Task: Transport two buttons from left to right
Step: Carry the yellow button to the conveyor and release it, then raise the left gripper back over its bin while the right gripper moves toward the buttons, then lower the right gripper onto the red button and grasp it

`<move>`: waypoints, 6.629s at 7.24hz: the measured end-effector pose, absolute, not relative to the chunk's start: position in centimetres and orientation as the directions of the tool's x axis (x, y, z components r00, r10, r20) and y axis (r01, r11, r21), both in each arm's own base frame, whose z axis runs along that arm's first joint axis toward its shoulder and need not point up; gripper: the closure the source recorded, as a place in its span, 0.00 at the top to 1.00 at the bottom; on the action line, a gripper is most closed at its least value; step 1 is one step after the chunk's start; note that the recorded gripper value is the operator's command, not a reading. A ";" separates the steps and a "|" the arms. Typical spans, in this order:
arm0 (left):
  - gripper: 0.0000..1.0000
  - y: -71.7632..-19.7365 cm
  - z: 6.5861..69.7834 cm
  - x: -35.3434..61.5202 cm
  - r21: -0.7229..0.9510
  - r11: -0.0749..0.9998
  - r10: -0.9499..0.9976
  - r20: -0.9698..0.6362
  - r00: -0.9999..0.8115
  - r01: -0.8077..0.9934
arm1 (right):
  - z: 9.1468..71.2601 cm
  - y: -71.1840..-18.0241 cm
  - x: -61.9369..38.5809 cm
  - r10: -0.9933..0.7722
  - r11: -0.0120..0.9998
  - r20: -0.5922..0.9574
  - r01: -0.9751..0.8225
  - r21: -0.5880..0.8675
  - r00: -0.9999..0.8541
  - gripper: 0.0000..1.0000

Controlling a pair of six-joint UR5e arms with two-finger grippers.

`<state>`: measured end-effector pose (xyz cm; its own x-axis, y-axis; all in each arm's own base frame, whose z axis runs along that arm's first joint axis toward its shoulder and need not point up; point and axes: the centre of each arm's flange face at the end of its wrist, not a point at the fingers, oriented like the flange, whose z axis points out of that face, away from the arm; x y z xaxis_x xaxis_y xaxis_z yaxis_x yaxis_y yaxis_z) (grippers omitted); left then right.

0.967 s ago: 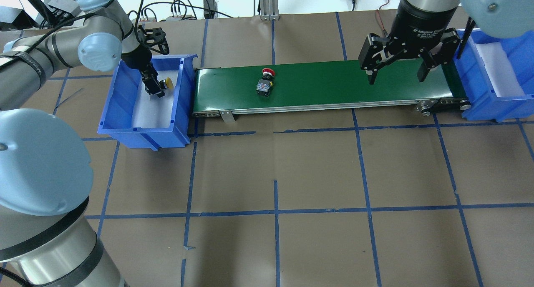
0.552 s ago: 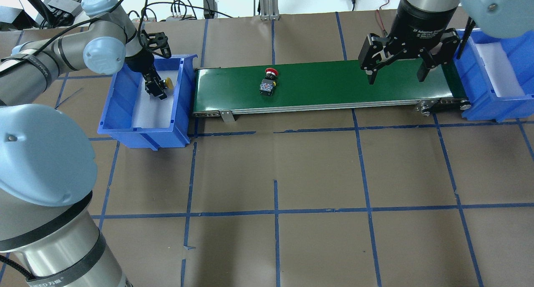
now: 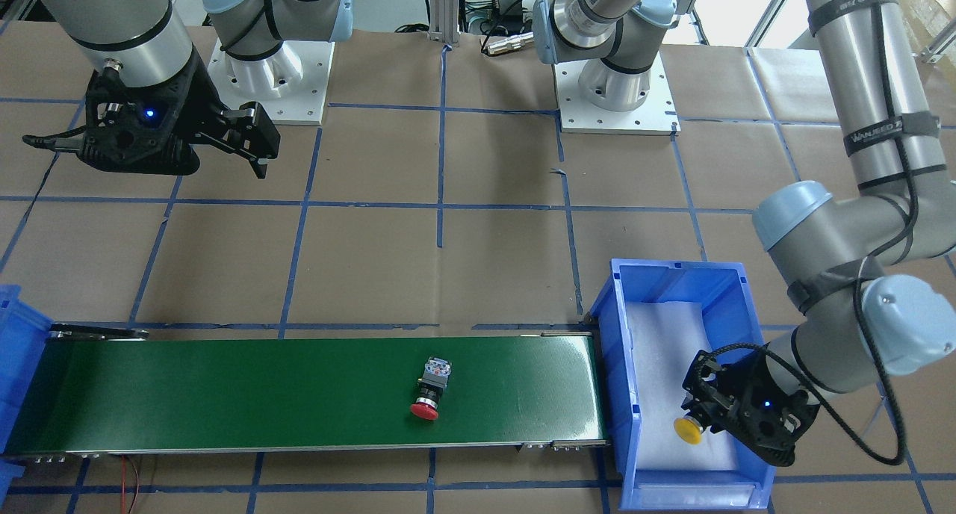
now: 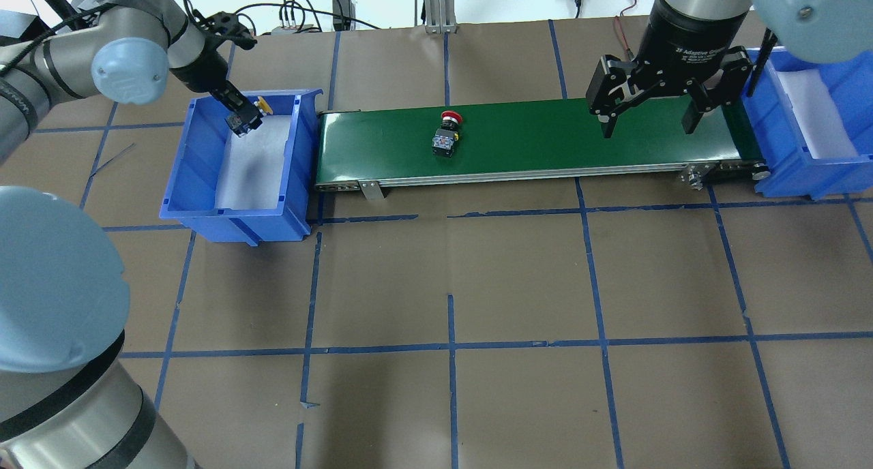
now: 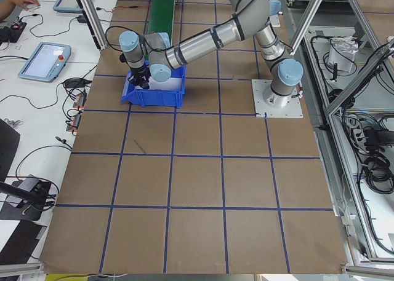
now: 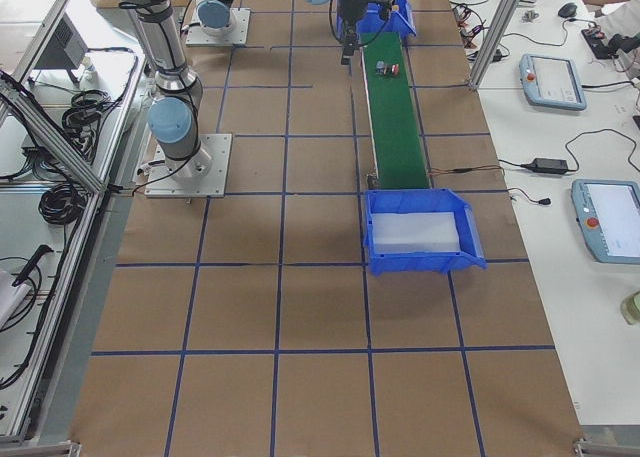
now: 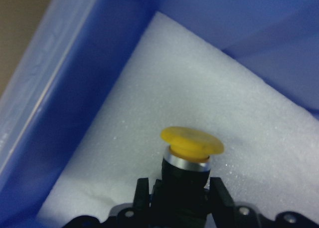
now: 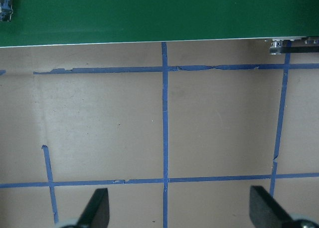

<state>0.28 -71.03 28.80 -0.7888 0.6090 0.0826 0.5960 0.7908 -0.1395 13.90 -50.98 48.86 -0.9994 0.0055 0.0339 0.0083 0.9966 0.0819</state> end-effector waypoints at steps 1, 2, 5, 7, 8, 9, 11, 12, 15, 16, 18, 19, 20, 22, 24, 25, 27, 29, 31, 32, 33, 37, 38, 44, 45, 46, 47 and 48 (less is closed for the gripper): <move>0.36 -70.2 32.4 -0.3 -0.168 0.863 0.494 0.081 -0.866 0.476 | 48.9 -51.0 13.9 0.006 0.997 0.034 0.009 0.081 -0.999 1.00; 0.37 -69.2 35.6 -1.3 -0.195 0.917 0.370 0.096 -0.924 0.347 | 48.9 -51.0 13.9 0.006 0.997 0.033 0.008 0.081 -0.999 1.00; 0.37 -67.2 37.7 -13.6 -0.161 0.984 0.107 0.180 -0.978 0.078 | 48.9 -51.0 13.9 0.000 0.997 0.033 0.003 0.081 -0.999 1.00; 0.37 -67.0 32.9 -20.8 -0.080 0.997 0.010 0.192 -0.981 -0.006 | 48.9 -51.0 13.9 -0.001 0.997 0.033 0.002 0.082 -0.999 1.00; 0.37 -67.5 29.5 -22.1 -0.047 0.996 -0.066 0.156 -0.986 -0.074 | 48.9 -51.0 13.9 -0.001 0.997 0.033 0.002 0.083 -0.999 1.00; 0.69 -67.9 26.8 -22.6 -0.029 0.993 -0.111 0.108 -0.988 -0.114 | 48.9 -50.9 13.9 -0.002 0.997 0.032 0.001 0.082 -0.999 1.00; 1.00 -67.8 25.4 -22.9 -0.009 0.991 -0.135 0.068 -0.988 -0.136 | 48.9 -50.9 13.9 -0.003 0.997 0.032 -0.001 0.082 -0.999 1.00; 1.00 -67.5 25.7 -22.9 0.002 0.991 -0.137 0.062 -0.989 -0.137 | 48.9 -50.9 13.9 -0.007 0.997 0.031 -0.005 0.082 -0.999 1.00; 1.00 -66.8 30.8 -22.2 -0.042 0.988 -0.143 0.069 -0.987 -0.146 | 48.9 -50.9 13.9 -0.012 0.997 0.031 -0.010 0.082 -0.999 1.00; 1.00 -65.3 34.6 -21.4 -0.053 0.988 -0.145 0.055 -0.988 -0.148 | 48.9 -50.9 13.9 -0.013 0.997 0.031 -0.010 0.083 -0.999 1.00; 1.00 -60.9 41.8 -19.3 -0.033 0.987 -0.155 0.004 -0.988 -0.155 | 48.9 -50.9 13.9 -0.012 0.996 0.031 -0.010 0.085 -0.999 1.00; 1.00 -58.3 44.8 -18.3 -0.011 0.988 -0.154 -0.009 -0.988 -0.154 | 48.8 -50.9 13.9 -0.012 0.996 0.031 -0.009 0.085 -0.999 1.00; 1.00 -56.3 46.5 -17.8 0.018 0.991 -0.132 -0.019 -0.991 -0.132 | 48.8 -51.0 13.8 -0.011 0.996 0.033 -0.008 0.084 -0.999 1.00; 1.00 -53.3 46.7 -17.2 0.061 0.994 -0.089 -0.024 -0.996 -0.091 | 49.4 -51.7 13.1 -0.003 0.999 0.016 -0.002 0.053 -1.000 1.00; 1.00 -49.8 45.9 -15.6 0.058 0.995 -0.080 -0.020 -0.997 -0.081 | 50.0 -52.2 12.9 0.007 1.000 -0.022 0.007 0.013 -1.000 1.00; 1.00 -49.3 45.7 -14.9 0.037 0.997 -0.074 -0.021 -0.997 -0.074 | 50.1 -52.2 12.9 0.011 1.000 -0.024 0.011 0.010 -1.000 1.00; 1.00 -49.0 45.5 -14.3 0.017 0.998 -0.066 -0.047 -0.997 -0.066 | 50.0 -52.5 12.9 0.009 1.000 -0.022 0.009 0.006 -1.000 1.00; 1.00 -49.5 45.2 -14.1 0.020 0.998 -0.063 -0.059 -0.996 -0.065 | 48.5 -53.3 13.2 0.014 1.000 -0.021 0.013 0.026 -1.000 1.00; 1.00 -49.8 45.1 -14.1 0.020 0.998 -0.063 -0.061 -0.996 -0.064 | 46.4 -54.7 12.7 0.020 0.998 0.008 0.021 0.062 -1.000 1.00; 1.00 -49.8 45.0 -14.1 0.020 0.998 -0.063 -0.061 -0.996 -0.064 | 45.2 -55.8 12.8 0.021 0.997 0.010 0.022 0.070 -1.000 1.00; 1.00 -49.8 45.0 -14.1 0.020 0.998 -0.063 -0.061 -0.996 -0.064 | 43.7 -57.1 13.2 0.021 0.997 0.011 0.022 0.075 -1.000 1.00; 1.00 -49.9 44.9 -14.1 0.020 0.998 -0.062 -0.065 -0.996 -0.064 | 41.8 -59.5 15.0 0.015 0.999 0.014 0.016 0.042 -1.000 1.00; 1.00 -49.9 44.7 -14.1 0.022 0.998 -0.062 -0.065 -0.996 -0.064 | 41.4 -60.0 15.0 0.013 0.999 0.014 0.014 0.031 -1.000 1.00; 1.00 -50.0 44.4 -14.1 0.028 0.997 -0.063 -0.066 -0.996 -0.065 | 33.2 -64.3 16.1 0.056 0.996 0.000 0.056 0.066 -0.998 1.00; 1.00 -50.0 44.4 -14.1 0.029 0.997 -0.063 -0.066 -0.996 -0.065 | 32.3 -64.6 16.5 0.071 0.995 -0.012 0.070 0.075 -0.997 1.00; 1.00 -50.0 44.4 -14.1 0.029 0.997 -0.063 -0.066 -0.996 -0.065 | 31.0 -64.9 16.7 0.088 0.992 -0.030 0.085 0.094 -0.996 1.00; 1.00 -49.9 44.4 -14.1 0.028 0.998 -0.062 -0.066 -0.996 -0.064 | 29.5 -65.3 16.8 0.103 0.989 -0.036 0.098 0.111 -0.994 1.00; 1.00 -49.9 44.4 -14.1 0.027 0.998 -0.062 -0.066 -0.996 -0.064 | 28.7 -65.7 16.9 0.111 0.987 -0.039 0.106 0.119 -0.993 1.00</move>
